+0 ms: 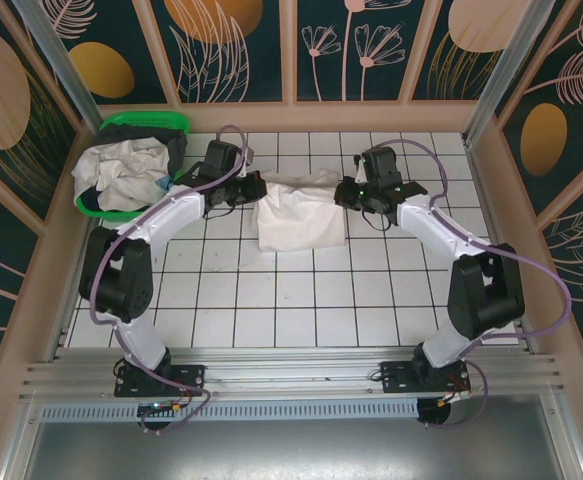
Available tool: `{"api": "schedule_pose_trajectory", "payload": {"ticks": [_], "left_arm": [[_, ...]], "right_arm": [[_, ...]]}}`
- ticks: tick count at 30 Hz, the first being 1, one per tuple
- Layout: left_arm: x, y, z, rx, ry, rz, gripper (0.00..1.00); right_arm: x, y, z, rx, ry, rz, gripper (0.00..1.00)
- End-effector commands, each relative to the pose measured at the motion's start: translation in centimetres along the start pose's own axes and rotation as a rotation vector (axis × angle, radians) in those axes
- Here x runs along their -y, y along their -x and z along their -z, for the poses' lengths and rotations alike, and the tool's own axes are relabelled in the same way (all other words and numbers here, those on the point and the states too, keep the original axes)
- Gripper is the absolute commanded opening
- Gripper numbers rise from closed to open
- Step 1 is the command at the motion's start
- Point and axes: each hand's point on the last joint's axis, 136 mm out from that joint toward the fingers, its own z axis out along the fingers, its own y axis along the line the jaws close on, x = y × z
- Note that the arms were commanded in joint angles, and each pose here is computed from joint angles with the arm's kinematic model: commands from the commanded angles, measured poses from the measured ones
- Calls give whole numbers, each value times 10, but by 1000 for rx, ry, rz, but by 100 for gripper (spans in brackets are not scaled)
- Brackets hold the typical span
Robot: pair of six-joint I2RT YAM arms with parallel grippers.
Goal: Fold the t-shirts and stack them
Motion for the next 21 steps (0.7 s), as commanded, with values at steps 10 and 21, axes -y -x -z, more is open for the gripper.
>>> {"api": "schedule_pose_trajectory", "payload": {"ticks": [10, 21], "left_arm": [[-49, 39, -63, -73, 32, 6, 24], [-76, 38, -52, -66, 100, 1, 30]], "right_arm": [[30, 44, -59, 33, 4, 3, 0], [59, 76, -47, 134, -146, 1, 41]]}}
